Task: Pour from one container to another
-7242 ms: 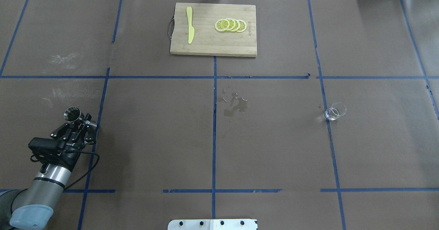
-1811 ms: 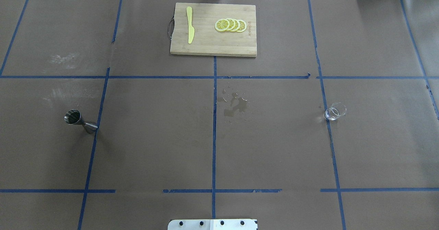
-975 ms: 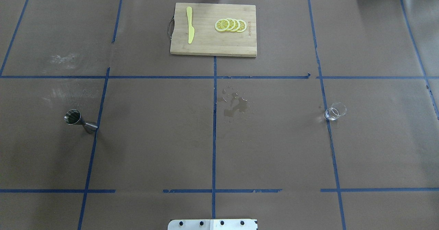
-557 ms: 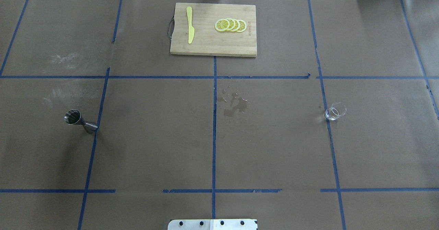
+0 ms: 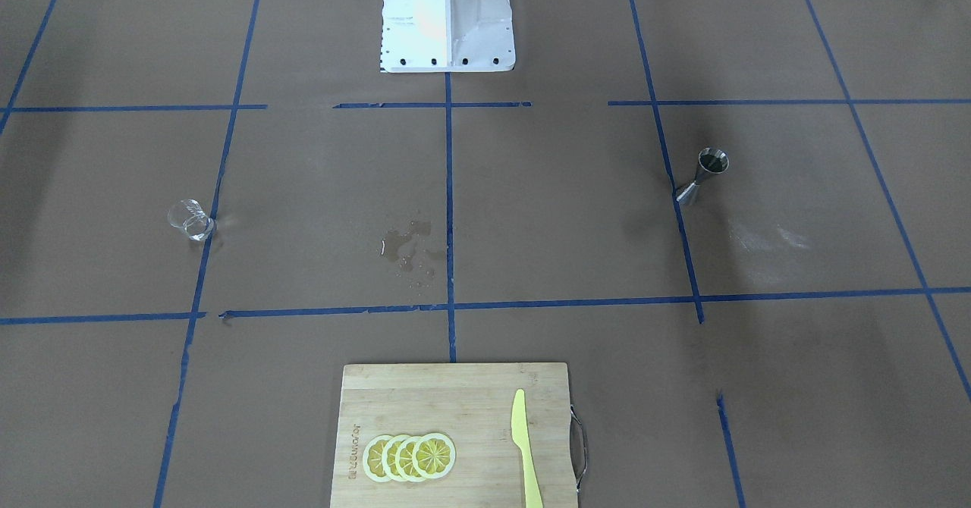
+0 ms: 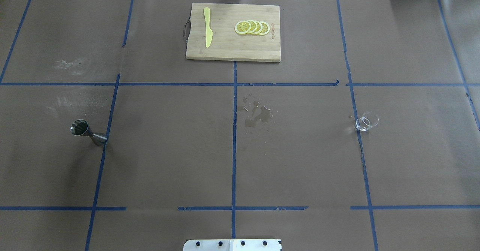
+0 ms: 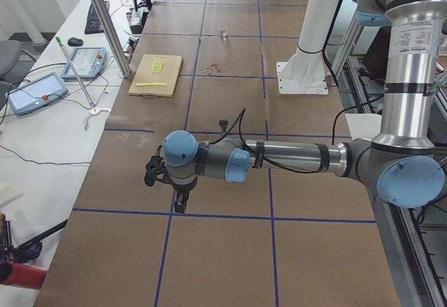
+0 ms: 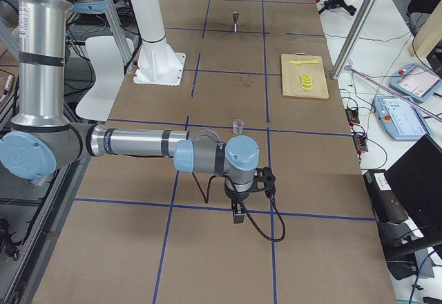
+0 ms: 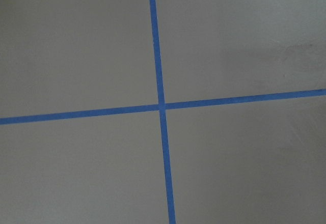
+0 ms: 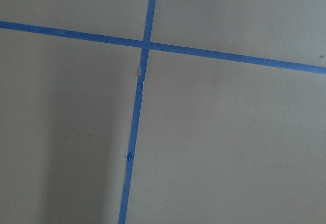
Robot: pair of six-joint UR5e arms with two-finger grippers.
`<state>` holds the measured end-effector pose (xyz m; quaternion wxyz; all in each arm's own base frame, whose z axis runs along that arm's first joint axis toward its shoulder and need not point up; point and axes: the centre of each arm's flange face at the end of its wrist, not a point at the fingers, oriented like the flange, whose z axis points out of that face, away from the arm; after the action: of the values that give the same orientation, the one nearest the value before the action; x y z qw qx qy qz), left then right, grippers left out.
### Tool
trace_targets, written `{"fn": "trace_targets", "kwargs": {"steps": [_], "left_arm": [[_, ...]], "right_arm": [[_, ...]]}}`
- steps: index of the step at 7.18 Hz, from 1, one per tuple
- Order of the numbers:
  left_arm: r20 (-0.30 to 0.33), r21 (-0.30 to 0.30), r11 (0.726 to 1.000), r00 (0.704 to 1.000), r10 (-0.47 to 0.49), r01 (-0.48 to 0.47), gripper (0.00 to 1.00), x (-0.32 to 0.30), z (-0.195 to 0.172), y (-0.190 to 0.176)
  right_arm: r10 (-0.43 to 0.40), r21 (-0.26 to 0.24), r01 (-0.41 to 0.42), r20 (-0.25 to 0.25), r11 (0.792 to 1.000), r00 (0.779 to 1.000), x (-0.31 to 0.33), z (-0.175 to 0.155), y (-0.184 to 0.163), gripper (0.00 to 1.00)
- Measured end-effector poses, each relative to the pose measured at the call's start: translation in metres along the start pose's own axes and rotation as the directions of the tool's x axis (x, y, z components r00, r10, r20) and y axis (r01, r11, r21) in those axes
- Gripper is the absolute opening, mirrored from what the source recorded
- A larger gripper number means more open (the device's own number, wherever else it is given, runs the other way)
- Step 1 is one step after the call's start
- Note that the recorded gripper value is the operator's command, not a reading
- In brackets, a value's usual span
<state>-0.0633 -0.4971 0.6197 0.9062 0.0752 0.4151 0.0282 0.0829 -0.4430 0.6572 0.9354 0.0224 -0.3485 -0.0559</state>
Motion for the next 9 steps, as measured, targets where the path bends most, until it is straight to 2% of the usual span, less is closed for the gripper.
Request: {"fn": "trace_targets", "kwargs": {"steps": [9], "left_arm": [[0.000,0.001,1.000,1.000,0.009,-0.009,1.00,0.0029,-0.0009,0.0072]], "right_arm": [[-0.003,0.001,0.003,0.002,1.000,1.000,0.0002,0.0008,0.0015,1.00]]}}
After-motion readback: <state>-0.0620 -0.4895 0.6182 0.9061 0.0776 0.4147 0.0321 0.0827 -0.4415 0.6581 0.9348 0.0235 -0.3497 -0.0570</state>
